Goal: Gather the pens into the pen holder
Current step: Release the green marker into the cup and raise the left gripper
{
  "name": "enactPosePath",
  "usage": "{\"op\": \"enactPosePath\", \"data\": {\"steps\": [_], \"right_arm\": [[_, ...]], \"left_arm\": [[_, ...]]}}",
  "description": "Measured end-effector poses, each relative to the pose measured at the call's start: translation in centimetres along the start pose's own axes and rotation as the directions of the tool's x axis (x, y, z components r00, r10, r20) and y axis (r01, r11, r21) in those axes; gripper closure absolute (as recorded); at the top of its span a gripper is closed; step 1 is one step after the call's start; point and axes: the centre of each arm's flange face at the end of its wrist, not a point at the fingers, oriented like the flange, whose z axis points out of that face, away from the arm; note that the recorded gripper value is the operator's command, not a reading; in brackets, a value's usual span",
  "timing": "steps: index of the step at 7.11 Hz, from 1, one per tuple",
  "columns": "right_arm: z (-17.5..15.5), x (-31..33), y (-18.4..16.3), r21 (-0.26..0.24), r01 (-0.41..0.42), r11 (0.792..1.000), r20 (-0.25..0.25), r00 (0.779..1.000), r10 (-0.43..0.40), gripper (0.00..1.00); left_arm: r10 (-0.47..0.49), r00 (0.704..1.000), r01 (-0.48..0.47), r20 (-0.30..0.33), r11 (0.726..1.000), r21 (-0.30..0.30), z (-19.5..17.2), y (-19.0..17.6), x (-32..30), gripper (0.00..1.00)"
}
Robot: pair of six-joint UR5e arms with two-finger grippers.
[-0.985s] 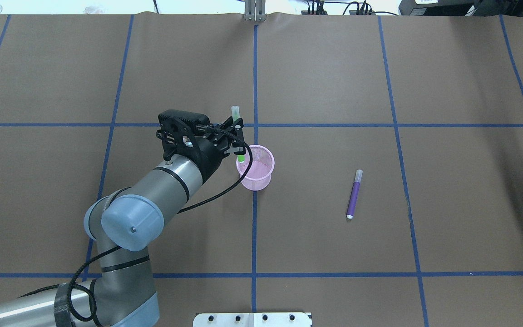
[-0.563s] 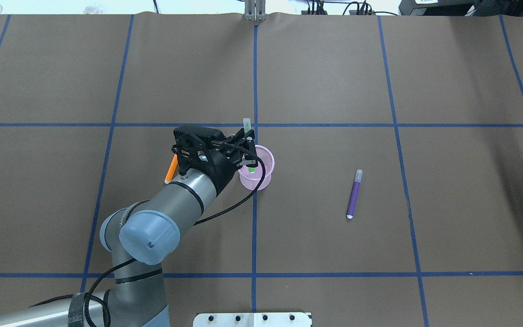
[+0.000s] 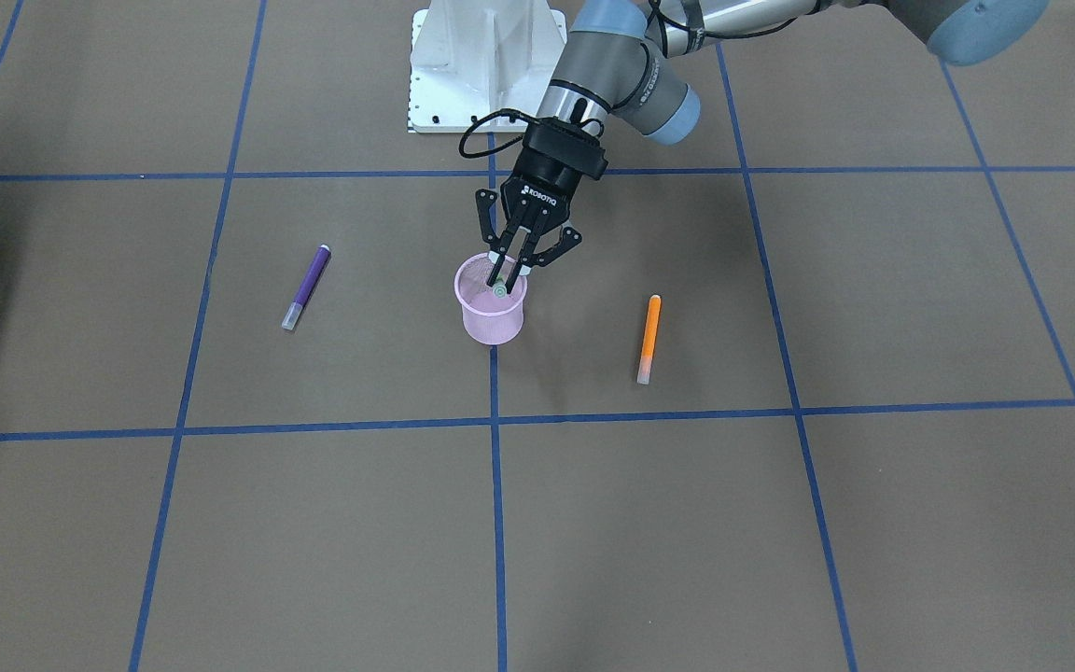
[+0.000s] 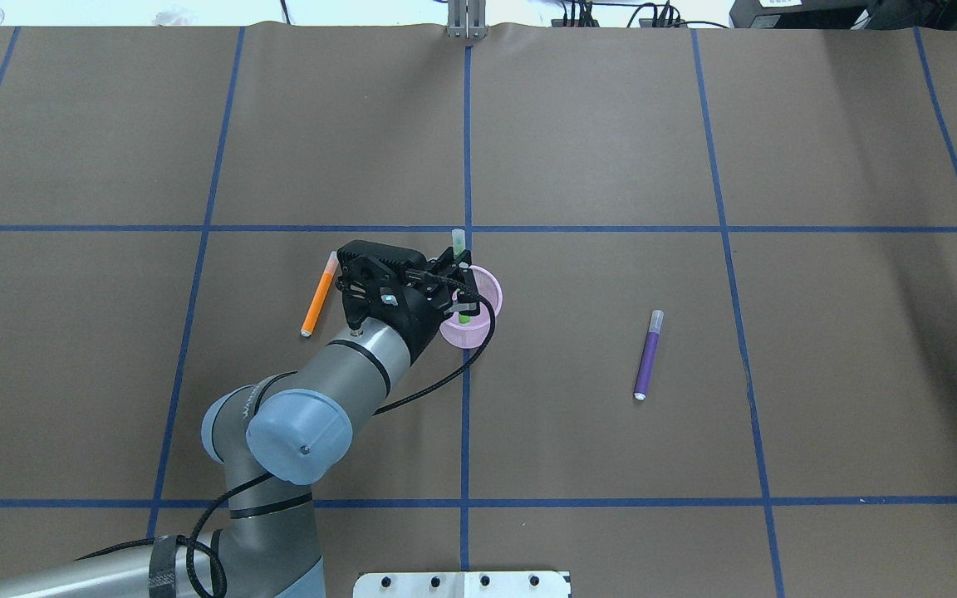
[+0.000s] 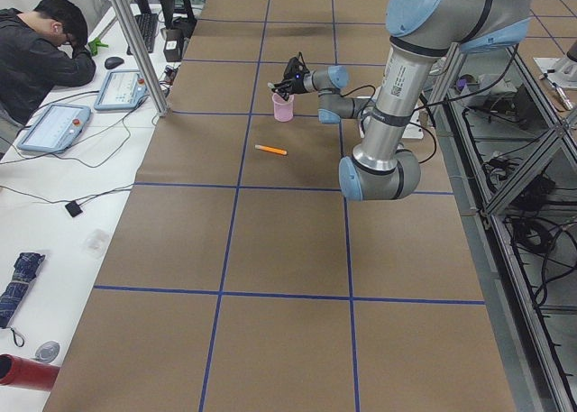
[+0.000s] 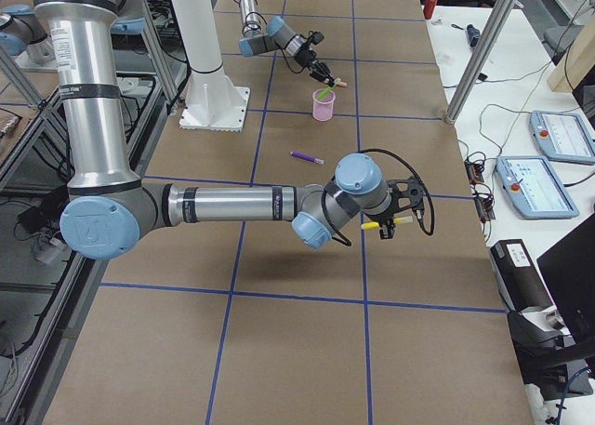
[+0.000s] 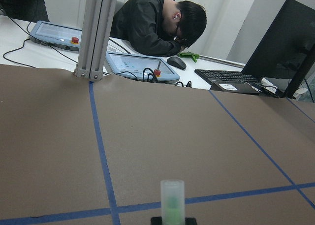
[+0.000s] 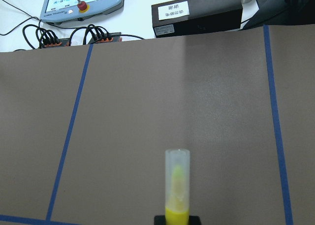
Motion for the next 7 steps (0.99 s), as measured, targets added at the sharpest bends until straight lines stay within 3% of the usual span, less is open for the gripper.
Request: {"op": "enactPosePath", "data": {"steps": [1,2,5,7], "right_arm": [[-0.1,-0.1,-0.1,0.001,0.002,1.0,0.001,1.0,-0.002,1.0],[-0.1,-0.3,-0.2,0.003,0.005,1.0,0.003,1.0,-0.005,1.0],[-0.7,-2.8,-1.9,0.029,0.045,0.999,0.025,0.999,-0.046,1.0],[-0.9,-7.7,-3.5,0.065,0.127,0.99,0.067,0.989,-0.131,1.0]], "left_arm": [[-0.002,1.0,0.002,-0.005,1.0,0.0,0.1,-0.1,0.4,0.11],[-0.002,1.0,0.002,-0.01,1.0,0.001,0.1,-0.3,0.7,0.05],[-0.019,0.999,0.02,-0.041,1.0,0.019,-0.6,-2.2,2.4,0.04],[-0.041,0.997,0.043,-0.066,0.999,0.03,-0.7,-5.1,3.0,0.02]]}}
